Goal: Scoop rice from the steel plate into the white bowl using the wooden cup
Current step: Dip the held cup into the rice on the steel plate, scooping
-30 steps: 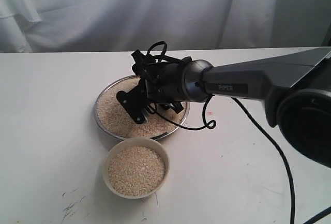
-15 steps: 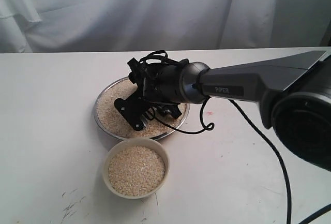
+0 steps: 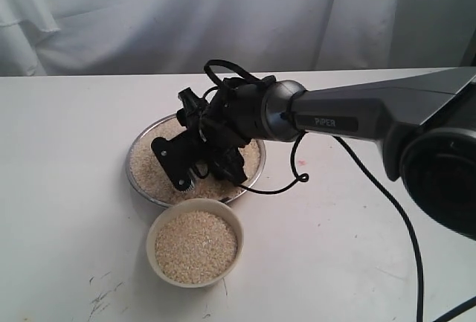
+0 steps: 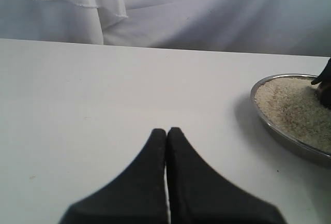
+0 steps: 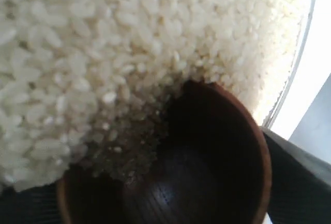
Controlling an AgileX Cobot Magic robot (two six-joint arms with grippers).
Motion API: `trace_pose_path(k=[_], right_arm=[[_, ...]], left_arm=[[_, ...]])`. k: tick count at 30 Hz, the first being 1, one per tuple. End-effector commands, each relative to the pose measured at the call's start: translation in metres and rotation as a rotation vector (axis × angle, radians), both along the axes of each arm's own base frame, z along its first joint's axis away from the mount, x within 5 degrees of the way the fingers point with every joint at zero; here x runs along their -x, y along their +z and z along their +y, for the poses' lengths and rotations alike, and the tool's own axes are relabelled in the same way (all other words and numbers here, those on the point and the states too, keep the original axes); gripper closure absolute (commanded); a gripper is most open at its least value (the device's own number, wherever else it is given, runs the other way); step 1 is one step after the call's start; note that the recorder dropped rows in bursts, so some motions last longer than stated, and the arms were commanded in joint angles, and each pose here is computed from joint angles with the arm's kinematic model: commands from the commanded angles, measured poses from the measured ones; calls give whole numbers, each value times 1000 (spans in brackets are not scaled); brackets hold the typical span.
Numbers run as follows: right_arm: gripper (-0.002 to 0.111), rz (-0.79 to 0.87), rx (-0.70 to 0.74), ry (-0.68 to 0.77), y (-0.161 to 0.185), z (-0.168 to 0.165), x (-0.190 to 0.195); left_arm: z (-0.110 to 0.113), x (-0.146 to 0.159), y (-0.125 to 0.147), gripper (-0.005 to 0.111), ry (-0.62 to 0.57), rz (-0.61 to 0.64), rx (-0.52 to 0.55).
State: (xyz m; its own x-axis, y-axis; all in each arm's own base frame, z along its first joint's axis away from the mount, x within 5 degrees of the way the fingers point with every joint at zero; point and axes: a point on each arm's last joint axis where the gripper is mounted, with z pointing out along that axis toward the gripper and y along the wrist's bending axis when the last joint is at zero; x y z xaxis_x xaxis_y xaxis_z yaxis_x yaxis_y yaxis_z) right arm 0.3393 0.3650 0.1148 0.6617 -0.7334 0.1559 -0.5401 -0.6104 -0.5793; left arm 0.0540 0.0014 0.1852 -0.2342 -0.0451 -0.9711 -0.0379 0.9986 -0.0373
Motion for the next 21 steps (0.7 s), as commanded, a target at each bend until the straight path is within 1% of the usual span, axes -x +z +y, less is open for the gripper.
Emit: trace_pose_path(k=[1,5,16,21], right_arm=[[108,137,-10,-58,-20,2,13],[108,188,-44,-107,-22,-2,11],[108,315,-88,-162,-24,-11,7],[108,376,-137,-205,-24,-16,3]], left_arm=[[0,0,-1,107,2,-6,2],[0,0,-1,107,2,-6,2],[0,0,-1,107,2,-6,2],[0,0,-1,107,2,-6,2]])
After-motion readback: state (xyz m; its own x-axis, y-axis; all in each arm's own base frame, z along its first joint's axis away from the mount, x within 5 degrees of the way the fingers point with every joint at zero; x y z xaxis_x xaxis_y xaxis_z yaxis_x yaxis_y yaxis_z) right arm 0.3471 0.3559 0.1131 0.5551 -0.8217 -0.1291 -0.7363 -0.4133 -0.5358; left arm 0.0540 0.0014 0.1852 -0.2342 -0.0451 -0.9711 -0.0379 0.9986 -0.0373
